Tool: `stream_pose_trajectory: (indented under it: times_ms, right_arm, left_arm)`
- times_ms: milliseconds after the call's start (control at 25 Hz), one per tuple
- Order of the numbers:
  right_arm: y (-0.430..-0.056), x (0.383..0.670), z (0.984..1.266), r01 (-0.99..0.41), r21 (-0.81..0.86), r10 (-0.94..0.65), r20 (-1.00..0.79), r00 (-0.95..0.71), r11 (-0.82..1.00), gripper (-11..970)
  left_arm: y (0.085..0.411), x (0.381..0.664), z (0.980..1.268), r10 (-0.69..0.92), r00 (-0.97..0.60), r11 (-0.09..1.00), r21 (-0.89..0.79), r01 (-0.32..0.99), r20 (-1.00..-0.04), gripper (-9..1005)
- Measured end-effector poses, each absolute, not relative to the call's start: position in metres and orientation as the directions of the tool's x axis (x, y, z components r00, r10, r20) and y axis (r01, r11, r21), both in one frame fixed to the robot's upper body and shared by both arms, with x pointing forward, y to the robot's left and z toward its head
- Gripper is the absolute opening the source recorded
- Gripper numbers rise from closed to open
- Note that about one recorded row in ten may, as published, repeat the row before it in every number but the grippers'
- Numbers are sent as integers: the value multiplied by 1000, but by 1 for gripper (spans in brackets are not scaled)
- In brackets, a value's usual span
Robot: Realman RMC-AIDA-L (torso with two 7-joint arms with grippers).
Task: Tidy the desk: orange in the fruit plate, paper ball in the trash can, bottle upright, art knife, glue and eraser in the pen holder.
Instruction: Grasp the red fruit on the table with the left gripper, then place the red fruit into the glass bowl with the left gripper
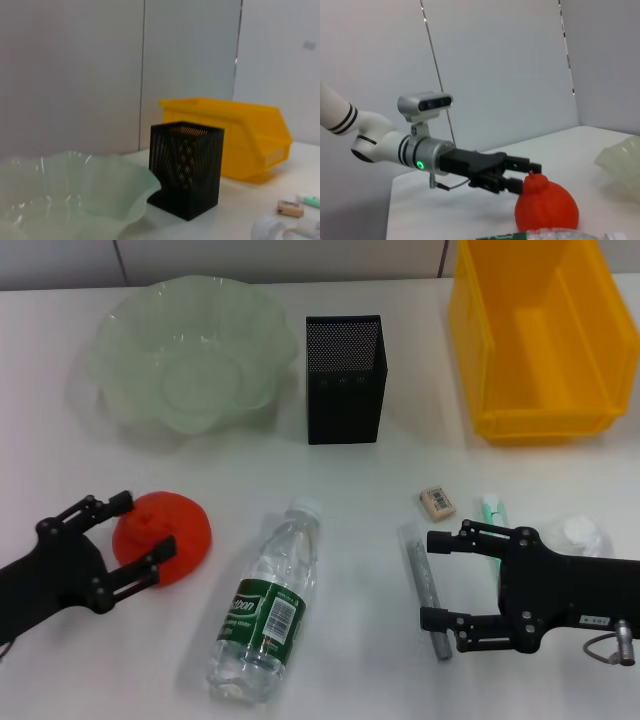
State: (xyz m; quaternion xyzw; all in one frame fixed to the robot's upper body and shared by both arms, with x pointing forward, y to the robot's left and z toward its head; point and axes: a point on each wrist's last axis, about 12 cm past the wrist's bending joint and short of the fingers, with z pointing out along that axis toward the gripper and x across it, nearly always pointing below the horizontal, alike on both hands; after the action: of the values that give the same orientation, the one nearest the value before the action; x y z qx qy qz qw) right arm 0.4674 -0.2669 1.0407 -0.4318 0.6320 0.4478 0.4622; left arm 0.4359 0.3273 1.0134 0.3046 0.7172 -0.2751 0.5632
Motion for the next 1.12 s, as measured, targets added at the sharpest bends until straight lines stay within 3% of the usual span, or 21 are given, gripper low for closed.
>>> stream_pose_trajectory:
  times_ms: [200, 640, 720, 760, 1000, 1120]
  right_arm:
    - [-266, 468, 1041, -960, 167, -133, -971, -200, 223, 833]
    - [-267, 466, 1038, -955, 175, -130, -969, -210, 239, 832]
    - [-266, 466, 1038, -954, 179, -126, -969, -214, 242, 832]
    - [-266, 465, 1037, -953, 180, -125, -969, -215, 243, 832]
    - [-267, 464, 1036, -951, 184, -123, -968, -220, 250, 833]
    - [-268, 464, 1036, -950, 184, -121, -968, -220, 252, 833]
  left_arm:
    - [320, 442, 1007, 140, -203, 668, -59, 742, -969, 782]
    - [317, 452, 1005, 154, -209, 687, -47, 725, -966, 606]
    - [316, 453, 1006, 145, -202, 681, -50, 730, -969, 452]
    - [315, 454, 1010, 126, -187, 673, -54, 737, -974, 375]
    - [312, 466, 1049, -70, 21, 646, -29, 763, -997, 272]
    - [304, 499, 1071, -122, 82, 649, -17, 761, -989, 220]
